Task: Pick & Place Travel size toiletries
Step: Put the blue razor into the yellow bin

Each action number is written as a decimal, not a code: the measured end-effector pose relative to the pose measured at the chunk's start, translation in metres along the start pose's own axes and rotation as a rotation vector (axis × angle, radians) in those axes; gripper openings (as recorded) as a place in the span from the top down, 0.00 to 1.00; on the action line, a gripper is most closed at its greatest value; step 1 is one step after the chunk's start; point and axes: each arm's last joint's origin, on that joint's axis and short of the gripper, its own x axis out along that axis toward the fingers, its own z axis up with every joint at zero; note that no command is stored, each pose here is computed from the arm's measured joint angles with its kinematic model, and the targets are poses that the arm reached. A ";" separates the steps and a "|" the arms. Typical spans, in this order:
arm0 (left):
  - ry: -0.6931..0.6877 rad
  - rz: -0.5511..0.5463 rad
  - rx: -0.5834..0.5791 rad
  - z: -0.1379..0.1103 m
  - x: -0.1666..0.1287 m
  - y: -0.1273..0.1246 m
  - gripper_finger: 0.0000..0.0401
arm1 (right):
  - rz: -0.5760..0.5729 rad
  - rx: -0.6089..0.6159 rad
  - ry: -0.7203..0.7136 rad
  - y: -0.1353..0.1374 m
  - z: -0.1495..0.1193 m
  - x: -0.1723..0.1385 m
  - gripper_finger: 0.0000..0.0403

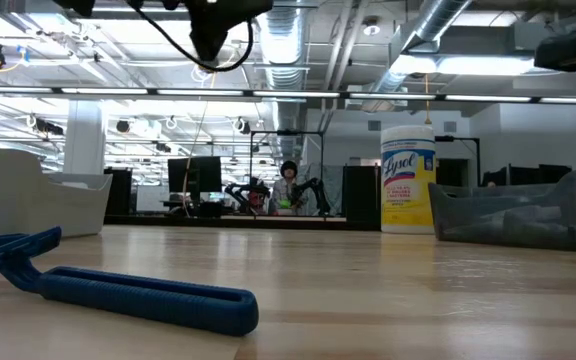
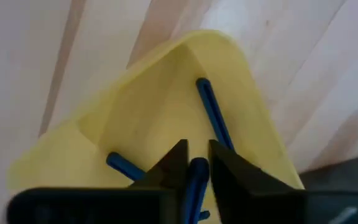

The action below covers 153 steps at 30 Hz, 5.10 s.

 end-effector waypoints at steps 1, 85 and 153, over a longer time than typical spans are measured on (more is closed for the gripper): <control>0.030 -0.008 0.001 -0.003 0.000 -0.002 0.25 | 0.001 0.003 -0.003 0.000 0.000 0.000 0.83; -0.044 0.384 0.156 0.025 0.033 -0.056 0.95 | -0.201 0.639 -1.014 -0.101 -0.031 -0.134 0.29; -0.682 -0.052 0.336 0.135 -0.024 -0.044 0.95 | 0.009 0.580 -1.592 -0.272 0.063 -0.180 0.94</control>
